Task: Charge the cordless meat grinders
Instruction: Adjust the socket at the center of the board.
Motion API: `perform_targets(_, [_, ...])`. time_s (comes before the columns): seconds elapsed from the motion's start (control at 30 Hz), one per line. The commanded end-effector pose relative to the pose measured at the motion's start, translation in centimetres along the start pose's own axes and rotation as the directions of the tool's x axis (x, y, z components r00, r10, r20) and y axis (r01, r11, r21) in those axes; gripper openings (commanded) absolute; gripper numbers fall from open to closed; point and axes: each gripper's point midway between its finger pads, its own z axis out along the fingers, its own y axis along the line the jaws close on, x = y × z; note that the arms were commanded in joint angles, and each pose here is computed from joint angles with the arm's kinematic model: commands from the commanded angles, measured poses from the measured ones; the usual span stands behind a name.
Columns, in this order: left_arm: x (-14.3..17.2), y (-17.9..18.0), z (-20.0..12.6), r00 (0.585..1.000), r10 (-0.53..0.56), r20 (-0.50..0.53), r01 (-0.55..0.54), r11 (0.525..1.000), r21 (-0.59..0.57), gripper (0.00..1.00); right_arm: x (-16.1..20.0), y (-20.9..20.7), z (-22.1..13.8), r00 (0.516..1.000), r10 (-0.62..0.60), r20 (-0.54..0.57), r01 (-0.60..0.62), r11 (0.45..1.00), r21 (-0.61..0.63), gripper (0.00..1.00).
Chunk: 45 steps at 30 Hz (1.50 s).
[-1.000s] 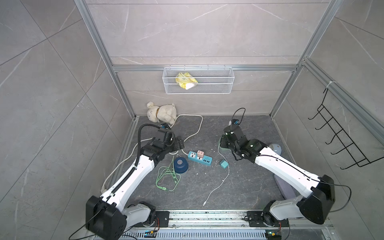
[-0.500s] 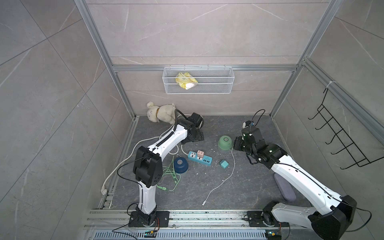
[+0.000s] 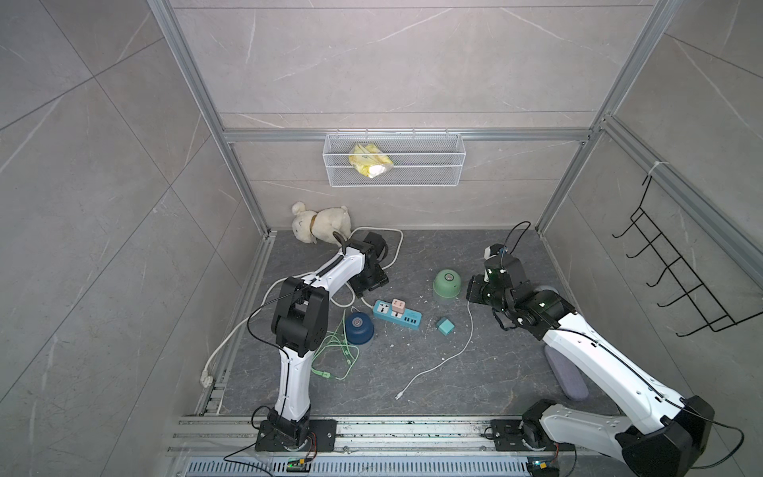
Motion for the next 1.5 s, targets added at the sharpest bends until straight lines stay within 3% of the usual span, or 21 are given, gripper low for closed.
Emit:
perform_targets(0.0, [0.6,1.7,-0.2,0.996,-0.091,-0.008,0.090,0.991,-0.095,0.70,0.6,-0.6,-0.4,1.000,0.005,-0.017,-0.005,1.000,0.004,0.00])
perform_targets(0.23, [1.1,4.0,1.0,0.970,-0.242,-0.005,0.237,0.956,-0.173,0.66,0.9,-0.4,-0.3,0.999,0.018,-0.031,-0.018,1.000,-0.012,0.00])
perform_targets(0.7, [2.2,6.0,3.7,0.928,-0.367,-0.068,0.344,0.912,-0.225,0.57,1.5,-0.1,0.2,0.997,0.035,-0.063,-0.037,0.999,-0.029,0.00])
perform_targets(0.8, [2.8,6.2,4.5,0.924,-0.372,-0.087,0.344,0.909,-0.237,0.51,1.5,-0.1,0.3,0.997,0.041,-0.064,-0.043,0.999,-0.029,0.00])
perform_targets(0.87, [2.9,5.7,5.0,0.929,-0.357,-0.103,0.327,0.917,-0.230,0.39,1.6,-0.2,0.4,0.997,0.045,-0.066,-0.047,0.998,-0.029,0.00])
perform_targets(1.03, [2.4,2.7,5.5,0.970,-0.224,-0.094,0.206,0.963,-0.173,0.19,1.7,-0.3,0.4,0.996,0.052,-0.072,-0.054,0.998,-0.034,0.00])
perform_targets(1.27, [1.1,-0.3,5.2,0.996,0.081,-0.045,-0.085,0.990,-0.115,0.05,1.2,-0.4,-0.2,0.997,0.049,-0.062,-0.051,0.998,-0.036,0.00])
perform_targets(1.37, [1.2,-1.9,5.0,0.957,0.288,-0.032,-0.290,0.953,-0.087,0.00,1.2,-0.6,-0.3,0.997,0.044,-0.064,-0.046,0.998,-0.032,0.00])
perform_targets(1.47, [1.9,-3.5,4.8,0.880,0.474,-0.015,-0.474,0.877,-0.085,0.00,1.2,-0.7,-0.4,0.997,0.034,-0.066,-0.036,0.999,-0.031,0.00])
